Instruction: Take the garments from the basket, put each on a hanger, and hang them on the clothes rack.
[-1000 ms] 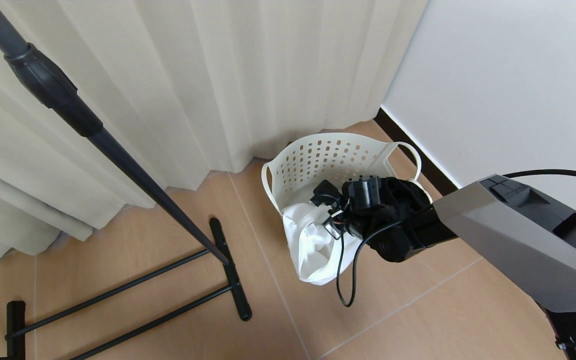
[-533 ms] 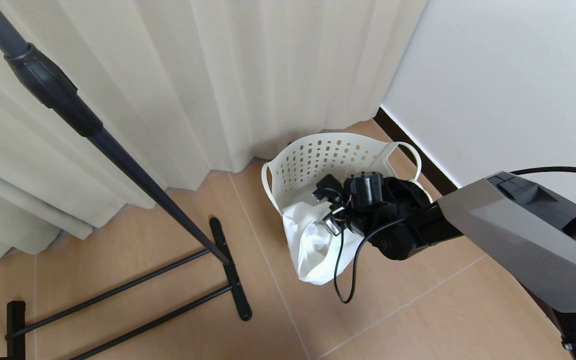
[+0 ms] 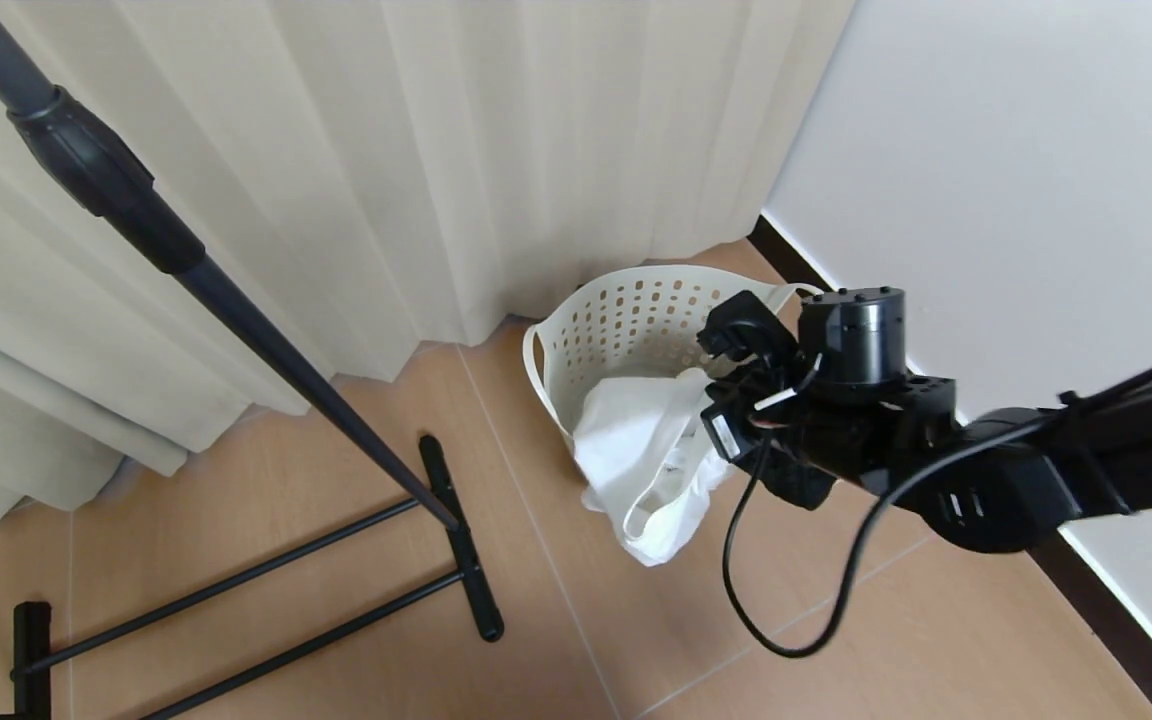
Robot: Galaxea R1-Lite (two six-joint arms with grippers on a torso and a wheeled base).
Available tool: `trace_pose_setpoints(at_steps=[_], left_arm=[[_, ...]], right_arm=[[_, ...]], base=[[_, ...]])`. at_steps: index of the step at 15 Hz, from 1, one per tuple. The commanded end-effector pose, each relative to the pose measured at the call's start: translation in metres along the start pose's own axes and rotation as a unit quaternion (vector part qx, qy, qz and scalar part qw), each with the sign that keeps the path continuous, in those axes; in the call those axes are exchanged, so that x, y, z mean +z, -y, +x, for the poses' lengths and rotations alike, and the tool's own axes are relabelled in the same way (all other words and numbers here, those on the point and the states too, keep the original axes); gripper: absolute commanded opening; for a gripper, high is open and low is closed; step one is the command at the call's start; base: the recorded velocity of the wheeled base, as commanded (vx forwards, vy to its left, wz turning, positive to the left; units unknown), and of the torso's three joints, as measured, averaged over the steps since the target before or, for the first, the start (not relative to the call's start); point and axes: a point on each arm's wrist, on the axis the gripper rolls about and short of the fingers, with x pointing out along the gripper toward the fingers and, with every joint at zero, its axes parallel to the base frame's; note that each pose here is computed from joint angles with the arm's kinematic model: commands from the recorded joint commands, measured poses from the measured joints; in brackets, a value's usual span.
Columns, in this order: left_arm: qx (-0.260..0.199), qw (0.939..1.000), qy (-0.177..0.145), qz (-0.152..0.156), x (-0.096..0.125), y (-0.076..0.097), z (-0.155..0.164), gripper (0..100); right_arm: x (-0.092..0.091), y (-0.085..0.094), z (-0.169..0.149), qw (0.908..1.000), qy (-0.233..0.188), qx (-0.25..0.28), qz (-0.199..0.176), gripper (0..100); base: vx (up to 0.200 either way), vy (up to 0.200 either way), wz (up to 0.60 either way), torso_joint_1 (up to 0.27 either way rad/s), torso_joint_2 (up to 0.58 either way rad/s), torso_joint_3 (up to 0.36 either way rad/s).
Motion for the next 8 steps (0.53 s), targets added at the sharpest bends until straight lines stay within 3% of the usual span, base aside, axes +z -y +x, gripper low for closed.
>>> trace_pose_setpoints(at_steps=[1,2,5,8], left_arm=[[0.0,1.0,-0.001,0.0,0.0,0.0,0.0,100],[0.0,1.0,-0.001,0.0,0.0,0.0,0.0,100],[0.0,1.0,-0.001,0.0,0.0,0.0,0.0,100],[0.0,1.0,-0.001,0.001,0.0,0.0,0.0,100]], right_arm=[[0.013,-0.025,-0.098,0.9963,0.057,0.058,0.029,0],[0.017,-0.035,-0.126,0.9942,0.077,0.063,0.039,0],[0.021,-0.03,-0.177,0.9858,0.131,0.089,0.055,0],[0.013,-0.022,-0.201,0.9788,0.151,0.121,0.068,0]], base=[[0.0,0.0,0.0,0.0,0.0,0.0],[0.0,0.0,0.0,0.0,0.0,0.0],[0.0,0.0,0.0,0.0,0.0,0.0],[0.0,0.0,0.0,0.0,0.0,0.0]])
